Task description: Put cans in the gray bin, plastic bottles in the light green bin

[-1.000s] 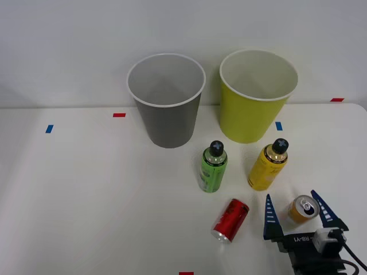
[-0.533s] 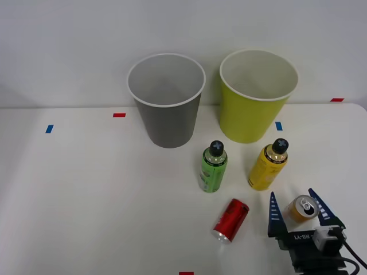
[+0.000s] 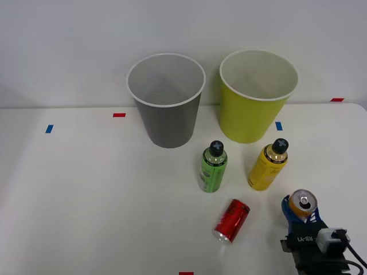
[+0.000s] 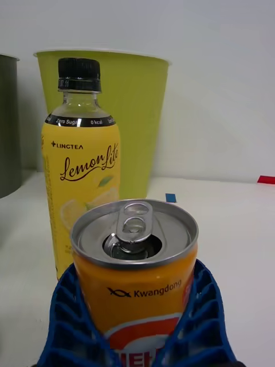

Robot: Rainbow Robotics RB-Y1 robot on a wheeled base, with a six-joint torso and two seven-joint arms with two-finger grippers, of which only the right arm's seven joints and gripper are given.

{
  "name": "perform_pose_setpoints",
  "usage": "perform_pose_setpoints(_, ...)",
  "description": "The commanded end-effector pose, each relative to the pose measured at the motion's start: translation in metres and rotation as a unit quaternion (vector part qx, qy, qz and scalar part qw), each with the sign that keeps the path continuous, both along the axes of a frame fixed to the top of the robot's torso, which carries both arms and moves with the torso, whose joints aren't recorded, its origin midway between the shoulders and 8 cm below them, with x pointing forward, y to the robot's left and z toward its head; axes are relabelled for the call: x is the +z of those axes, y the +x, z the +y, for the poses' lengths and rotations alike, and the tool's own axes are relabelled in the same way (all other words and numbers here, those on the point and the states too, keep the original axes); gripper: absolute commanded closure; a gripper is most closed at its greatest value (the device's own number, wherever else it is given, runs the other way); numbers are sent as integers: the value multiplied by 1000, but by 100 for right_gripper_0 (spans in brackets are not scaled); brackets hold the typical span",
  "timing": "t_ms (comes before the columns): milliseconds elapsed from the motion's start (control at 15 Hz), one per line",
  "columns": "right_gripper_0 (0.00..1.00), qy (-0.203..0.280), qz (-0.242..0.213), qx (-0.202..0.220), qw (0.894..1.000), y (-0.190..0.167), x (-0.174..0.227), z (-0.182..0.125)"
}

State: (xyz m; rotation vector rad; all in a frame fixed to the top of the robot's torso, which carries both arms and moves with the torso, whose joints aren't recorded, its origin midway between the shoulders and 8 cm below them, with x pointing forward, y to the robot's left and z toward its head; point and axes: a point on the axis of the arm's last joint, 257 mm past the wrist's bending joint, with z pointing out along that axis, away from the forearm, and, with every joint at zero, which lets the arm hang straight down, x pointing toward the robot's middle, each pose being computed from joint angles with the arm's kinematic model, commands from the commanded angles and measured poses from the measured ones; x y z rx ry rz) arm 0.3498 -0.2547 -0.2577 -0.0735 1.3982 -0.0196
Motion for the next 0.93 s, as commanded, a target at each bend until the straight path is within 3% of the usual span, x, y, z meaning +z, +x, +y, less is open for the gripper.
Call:
perform_pose_setpoints(67, 100, -4, -10, 3, 1000, -4, 5, -3)
perform_pose_setpoints(400, 100, -14, -27, 12, 999, -11, 14, -2)
perform_pose_setpoints(733, 100, -2, -51, 20, 998, -40, 53, -4)
perform_pose_setpoints(933, 100, 58, -59, 46, 996, -52, 79, -2)
